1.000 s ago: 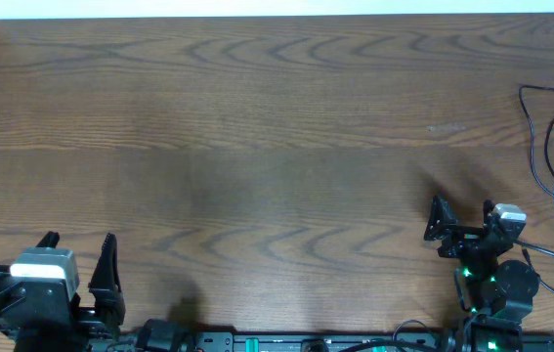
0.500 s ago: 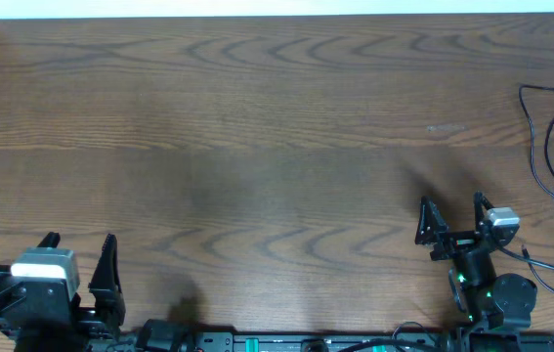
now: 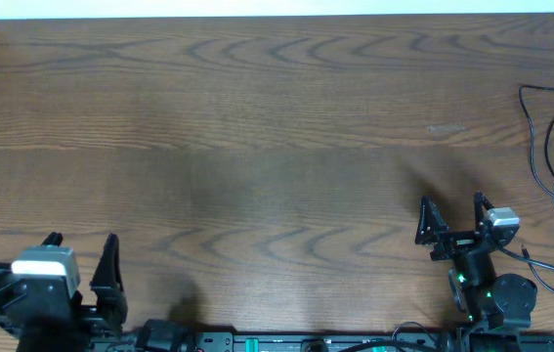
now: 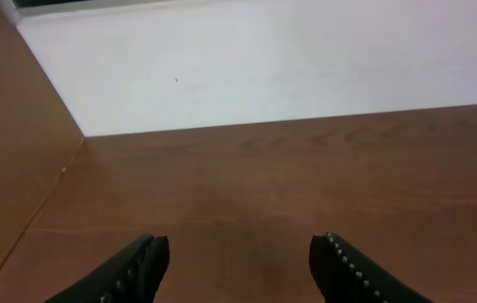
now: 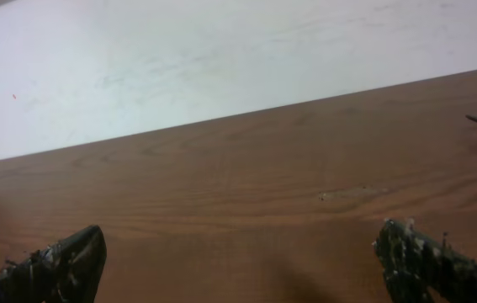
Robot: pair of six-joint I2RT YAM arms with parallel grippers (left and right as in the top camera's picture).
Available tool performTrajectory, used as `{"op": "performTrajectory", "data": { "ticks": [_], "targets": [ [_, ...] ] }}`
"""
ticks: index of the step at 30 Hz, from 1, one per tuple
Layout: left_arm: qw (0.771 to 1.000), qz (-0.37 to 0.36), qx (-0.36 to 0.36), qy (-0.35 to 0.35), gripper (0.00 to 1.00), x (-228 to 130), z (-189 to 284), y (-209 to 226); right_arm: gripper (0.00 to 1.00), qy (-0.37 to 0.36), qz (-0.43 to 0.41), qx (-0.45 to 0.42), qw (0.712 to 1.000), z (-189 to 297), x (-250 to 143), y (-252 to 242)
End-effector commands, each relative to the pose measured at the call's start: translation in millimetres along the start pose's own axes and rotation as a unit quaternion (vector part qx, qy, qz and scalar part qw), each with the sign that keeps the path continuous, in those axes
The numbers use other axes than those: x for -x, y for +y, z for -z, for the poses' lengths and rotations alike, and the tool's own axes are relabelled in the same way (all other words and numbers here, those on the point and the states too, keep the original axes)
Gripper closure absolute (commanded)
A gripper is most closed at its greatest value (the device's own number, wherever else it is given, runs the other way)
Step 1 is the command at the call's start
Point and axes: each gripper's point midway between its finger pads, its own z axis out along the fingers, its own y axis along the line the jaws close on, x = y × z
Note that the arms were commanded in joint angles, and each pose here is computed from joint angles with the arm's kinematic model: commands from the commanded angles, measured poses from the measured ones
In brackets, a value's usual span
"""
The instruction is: Untangle cables
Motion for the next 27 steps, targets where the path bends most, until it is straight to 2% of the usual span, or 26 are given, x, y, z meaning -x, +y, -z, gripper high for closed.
{"op": "performTrajectory", "data": {
  "ticks": [1,8,18,19,20,24,25,27],
  "targets": [
    [1.000,0.007,-0.002,0.012,0.41,-11.1,-9.9,-2.1,0.01,0.000,-0.005,0.004,1.000,0.3,-0.5,2.0],
    [0.997,0.044,-0.059,0.007,0.41,-29.8,-40.8,-27.1,0.01,0.000,-0.005,0.004,1.000,0.3,-0.5,2.0],
    [0.984,0.152,-0.078,0.057,0.41,-94.4,-109.9,-48.5,0.01,0.000,-0.005,0.004,1.000,0.3,-0.5,2.0],
    [0.982,0.158,-0.084,0.065,0.34,-102.9,-116.4,-52.2,0.01,0.000,-0.005,0.004,1.000,0.3,-0.5,2.0],
    [0.981,0.159,-0.084,0.073,0.32,-111.3,-122.1,-54.0,0.01,0.000,-0.005,0.004,1.000,0.3,-0.5,2.0],
    [0.979,0.156,-0.080,0.105,0.30,-138.1,-133.5,-56.4,0.01,0.000,-0.005,0.004,1.000,0.3,-0.5,2.0],
    [0.978,0.155,-0.077,0.115,0.02,-146.3,-136.5,-56.6,0.01,0.000,-0.005,0.004,1.000,0.3,-0.5,2.0],
    [0.979,0.144,-0.077,0.124,0.02,-155.8,-140.5,-57.5,0.01,0.000,-0.005,0.004,1.000,0.3,-0.5,2.0]
  ]
}}
